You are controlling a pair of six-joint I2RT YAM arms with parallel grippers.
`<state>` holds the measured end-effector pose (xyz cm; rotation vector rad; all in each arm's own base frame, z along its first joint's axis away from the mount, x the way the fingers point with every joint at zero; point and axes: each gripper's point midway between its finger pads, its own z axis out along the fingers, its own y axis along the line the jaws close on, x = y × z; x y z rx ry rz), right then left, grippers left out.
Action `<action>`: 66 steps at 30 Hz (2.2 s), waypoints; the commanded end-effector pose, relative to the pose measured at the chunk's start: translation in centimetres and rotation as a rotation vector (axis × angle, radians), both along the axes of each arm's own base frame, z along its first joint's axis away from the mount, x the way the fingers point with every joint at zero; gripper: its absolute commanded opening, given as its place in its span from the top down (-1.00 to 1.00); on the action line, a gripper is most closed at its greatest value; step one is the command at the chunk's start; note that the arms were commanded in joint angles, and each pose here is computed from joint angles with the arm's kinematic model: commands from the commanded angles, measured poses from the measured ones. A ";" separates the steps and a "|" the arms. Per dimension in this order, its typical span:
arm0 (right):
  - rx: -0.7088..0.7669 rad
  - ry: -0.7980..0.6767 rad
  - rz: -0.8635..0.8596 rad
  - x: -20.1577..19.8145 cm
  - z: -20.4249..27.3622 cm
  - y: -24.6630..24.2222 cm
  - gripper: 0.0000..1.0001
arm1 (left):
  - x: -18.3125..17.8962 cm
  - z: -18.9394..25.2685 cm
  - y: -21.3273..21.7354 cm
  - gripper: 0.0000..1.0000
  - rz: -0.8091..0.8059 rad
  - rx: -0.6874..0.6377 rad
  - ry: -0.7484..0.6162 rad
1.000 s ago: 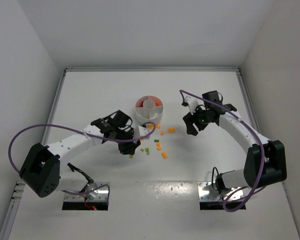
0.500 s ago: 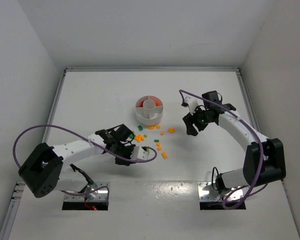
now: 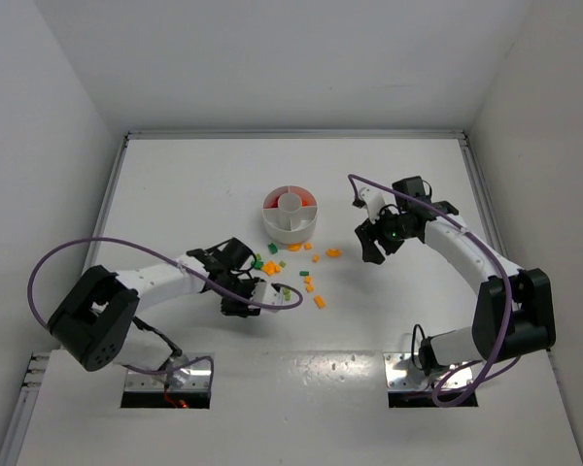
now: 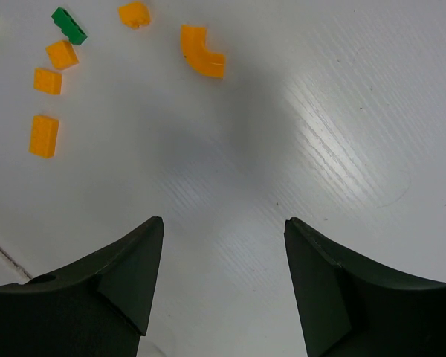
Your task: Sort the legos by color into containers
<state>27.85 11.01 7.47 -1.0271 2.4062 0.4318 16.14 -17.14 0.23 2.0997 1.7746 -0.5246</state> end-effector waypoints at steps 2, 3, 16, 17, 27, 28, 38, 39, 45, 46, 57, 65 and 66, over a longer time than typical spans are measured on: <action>0.024 -0.046 0.020 1.2 1.4 0.5 -0.33 | 2.1 0.3 -0.3 0.08 -0.001 -0.017 -0.035; 0.024 -0.046 0.020 1.2 1.4 0.5 -0.33 | 2.4 0.1 -0.2 0.08 0.012 -0.011 -0.028; 0.024 -0.046 0.020 1.3 1.6 0.6 -0.31 | 3.0 0.8 -2.2 0.08 -0.016 -0.089 0.001; 0.024 -0.046 0.020 1.3 1.6 0.6 -0.31 | 2.3 0.6 -2.1 0.08 -0.024 -0.078 0.018; 0.022 -0.038 0.011 1.4 1.3 0.3 -0.31 | 0.9 0.4 -2.8 0.05 -0.043 -0.085 0.051; 0.022 -0.038 0.011 1.4 1.3 0.3 -0.31 | 1.2 0.7 -3.0 0.05 -0.044 -0.090 0.044; 0.022 -0.038 0.011 1.3 1.1 0.3 -0.31 | 1.7 0.3 -2.8 0.59 -0.025 -0.071 0.031; 0.022 -0.038 0.011 1.3 1.1 0.3 -0.31 | 2.1 0.6 -3.1 0.61 -0.006 -0.080 0.027; 0.024 -0.047 0.011 1.3 1.2 0.3 -0.28 | 7.9 8.1 -6.3 0.66 0.139 -0.257 -0.072; 0.032 -0.045 0.015 1.2 1.2 0.4 -0.28 | 8.9 9.6 -6.9 0.66 0.211 -0.299 -0.058; 0.037 -0.049 0.017 1.8 1.4 0.9 -0.28 | 18.9 16.3 -7.8 0.66 0.520 -0.453 -0.088; 0.039 -0.058 0.017 2.1 1.7 0.9 -0.28 | 20.6 15.7 -8.2 0.63 0.555 -0.449 -0.059; 0.039 -0.058 0.017 2.1 1.7 0.9 -0.28 | 20.9 15.6 -8.2 0.59 0.562 -0.443 -0.065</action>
